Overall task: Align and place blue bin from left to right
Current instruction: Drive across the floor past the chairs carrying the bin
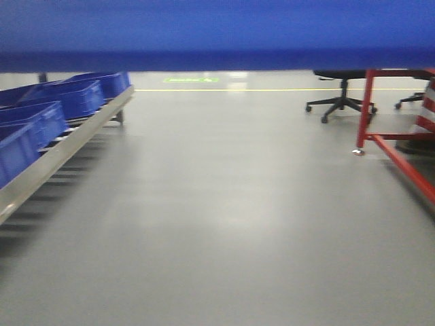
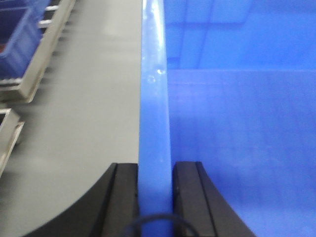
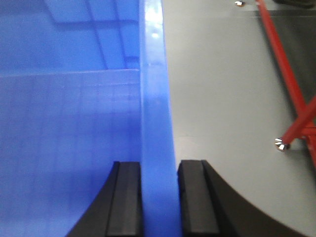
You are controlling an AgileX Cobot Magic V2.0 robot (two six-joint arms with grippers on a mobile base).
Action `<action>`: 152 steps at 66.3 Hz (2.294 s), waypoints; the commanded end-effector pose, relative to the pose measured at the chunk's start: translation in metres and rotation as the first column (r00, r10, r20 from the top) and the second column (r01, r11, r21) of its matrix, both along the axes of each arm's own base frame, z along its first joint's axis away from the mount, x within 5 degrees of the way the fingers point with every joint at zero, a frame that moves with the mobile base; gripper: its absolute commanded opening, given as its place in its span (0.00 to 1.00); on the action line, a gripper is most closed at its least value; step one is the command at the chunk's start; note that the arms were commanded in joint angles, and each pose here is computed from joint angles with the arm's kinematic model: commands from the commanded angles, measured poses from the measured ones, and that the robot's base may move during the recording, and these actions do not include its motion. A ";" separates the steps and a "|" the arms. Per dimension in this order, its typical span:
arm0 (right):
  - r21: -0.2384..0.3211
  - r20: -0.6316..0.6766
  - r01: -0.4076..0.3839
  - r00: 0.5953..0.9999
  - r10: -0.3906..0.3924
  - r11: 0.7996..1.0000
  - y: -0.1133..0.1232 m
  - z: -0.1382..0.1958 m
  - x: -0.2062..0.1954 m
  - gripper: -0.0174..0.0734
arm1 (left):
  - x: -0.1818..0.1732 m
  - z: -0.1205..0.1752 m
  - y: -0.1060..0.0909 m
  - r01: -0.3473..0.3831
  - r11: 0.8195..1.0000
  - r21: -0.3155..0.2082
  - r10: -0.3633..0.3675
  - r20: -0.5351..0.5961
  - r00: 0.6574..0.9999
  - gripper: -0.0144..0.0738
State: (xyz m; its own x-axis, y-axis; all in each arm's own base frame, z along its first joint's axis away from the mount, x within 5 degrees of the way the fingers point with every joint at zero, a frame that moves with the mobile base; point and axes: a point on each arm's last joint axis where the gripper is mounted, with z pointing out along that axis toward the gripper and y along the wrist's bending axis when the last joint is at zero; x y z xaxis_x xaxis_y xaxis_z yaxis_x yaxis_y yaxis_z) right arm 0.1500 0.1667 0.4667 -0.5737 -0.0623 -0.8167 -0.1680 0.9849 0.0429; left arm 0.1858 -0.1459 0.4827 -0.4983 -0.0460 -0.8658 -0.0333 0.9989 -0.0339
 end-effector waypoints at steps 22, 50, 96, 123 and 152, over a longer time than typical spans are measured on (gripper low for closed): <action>0.093 0.075 -0.120 0.991 0.114 0.988 0.016 0.008 -0.001 0.10 | -0.001 0.003 -0.014 0.096 0.993 -0.073 -0.094 0.030 0.995 0.04; 0.097 0.080 -0.125 0.990 0.118 0.987 0.017 0.009 -0.001 0.10 | -0.001 0.003 -0.014 0.096 0.993 -0.073 -0.094 0.030 0.995 0.04; 0.097 0.080 -0.125 0.990 0.118 0.987 0.017 0.009 -0.001 0.10 | -0.001 0.004 -0.014 0.096 0.993 -0.072 -0.093 0.031 0.995 0.04; 0.102 0.087 -0.132 0.988 0.124 0.986 0.018 0.009 -0.001 0.10 | -0.001 0.004 -0.014 0.096 0.993 -0.072 -0.093 0.031 0.995 0.04; 0.128 0.121 -0.169 0.981 0.153 0.977 0.022 0.012 0.000 0.10 | 0.000 0.003 -0.015 0.095 0.993 -0.071 -0.094 0.030 0.995 0.04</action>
